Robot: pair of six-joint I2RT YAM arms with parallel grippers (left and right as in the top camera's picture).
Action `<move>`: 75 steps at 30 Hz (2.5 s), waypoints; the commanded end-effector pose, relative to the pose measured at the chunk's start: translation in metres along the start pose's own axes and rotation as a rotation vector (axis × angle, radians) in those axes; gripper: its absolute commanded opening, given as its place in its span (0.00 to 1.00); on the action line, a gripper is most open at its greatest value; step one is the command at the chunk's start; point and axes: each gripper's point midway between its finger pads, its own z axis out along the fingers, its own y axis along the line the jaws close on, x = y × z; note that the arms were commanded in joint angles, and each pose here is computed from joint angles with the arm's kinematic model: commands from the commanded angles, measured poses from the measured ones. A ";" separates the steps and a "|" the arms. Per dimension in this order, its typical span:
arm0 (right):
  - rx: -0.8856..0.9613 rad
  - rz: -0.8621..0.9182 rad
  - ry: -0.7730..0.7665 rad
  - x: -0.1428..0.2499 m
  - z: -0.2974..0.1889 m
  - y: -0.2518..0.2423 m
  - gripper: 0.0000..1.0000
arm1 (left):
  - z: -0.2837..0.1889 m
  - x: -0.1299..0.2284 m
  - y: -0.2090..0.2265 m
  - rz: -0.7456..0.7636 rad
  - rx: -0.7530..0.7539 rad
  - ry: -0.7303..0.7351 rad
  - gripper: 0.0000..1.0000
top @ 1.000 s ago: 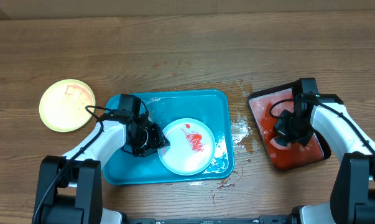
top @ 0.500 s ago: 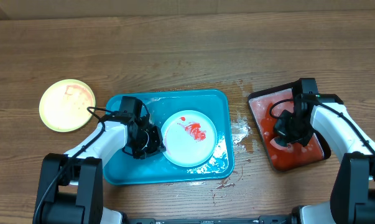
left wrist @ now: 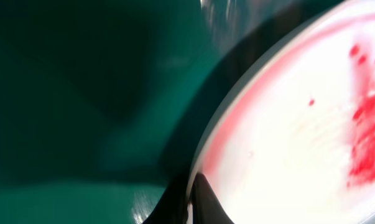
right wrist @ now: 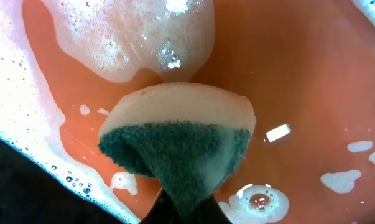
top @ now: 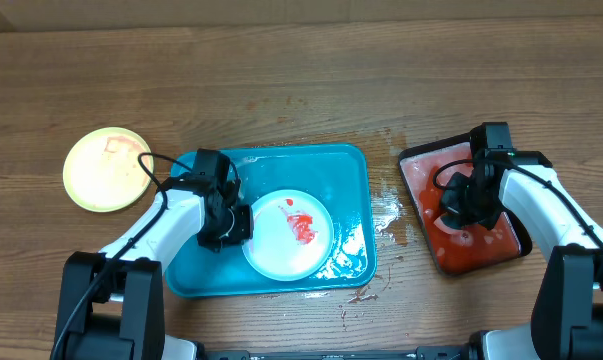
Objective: Clean dirty plates on tray and stack at the side
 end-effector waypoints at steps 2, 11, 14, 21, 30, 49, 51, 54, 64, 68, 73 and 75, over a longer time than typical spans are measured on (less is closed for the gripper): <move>-0.018 -0.007 -0.035 -0.011 -0.004 0.005 0.04 | 0.009 -0.021 0.039 0.089 -0.213 -0.085 0.04; -0.074 -0.061 -0.088 -0.022 -0.011 0.016 0.04 | 0.009 -0.026 0.035 0.103 -0.191 -0.106 0.04; -0.082 -0.063 -0.104 -0.024 -0.016 0.018 0.04 | 0.009 -0.026 0.035 0.107 -0.191 -0.106 0.04; -0.060 -0.002 -0.054 -0.015 0.004 0.012 0.04 | 0.009 -0.026 0.035 0.107 -0.190 -0.106 0.04; -0.033 0.004 -0.007 -0.011 0.026 0.008 0.04 | 0.010 -0.025 0.032 0.107 -0.173 -0.102 0.04; -0.077 -0.036 -0.146 -0.039 -0.045 0.023 0.04 | 0.010 -0.024 0.032 0.091 -0.172 -0.097 0.04; -0.094 -0.040 -0.215 -0.049 -0.069 0.026 0.04 | 0.010 -0.024 0.032 0.091 -0.172 -0.096 0.04; -0.124 -0.065 -0.272 -0.053 -0.093 0.030 0.04 | 0.010 -0.024 0.031 0.091 -0.168 -0.097 0.04; 0.114 0.259 -0.239 -0.030 -0.083 -0.027 0.04 | 0.010 -0.024 0.031 0.091 -0.166 -0.096 0.04; 0.143 0.283 -0.225 -0.024 -0.076 -0.033 0.04 | 0.010 -0.024 0.031 0.091 -0.165 -0.098 0.04; 0.155 0.295 -0.218 -0.021 -0.070 -0.037 0.04 | 0.010 -0.025 0.030 0.089 -0.164 -0.104 0.04; 0.126 0.272 -0.207 -0.021 -0.067 -0.031 0.04 | 0.010 -0.025 0.030 0.089 -0.164 -0.104 0.04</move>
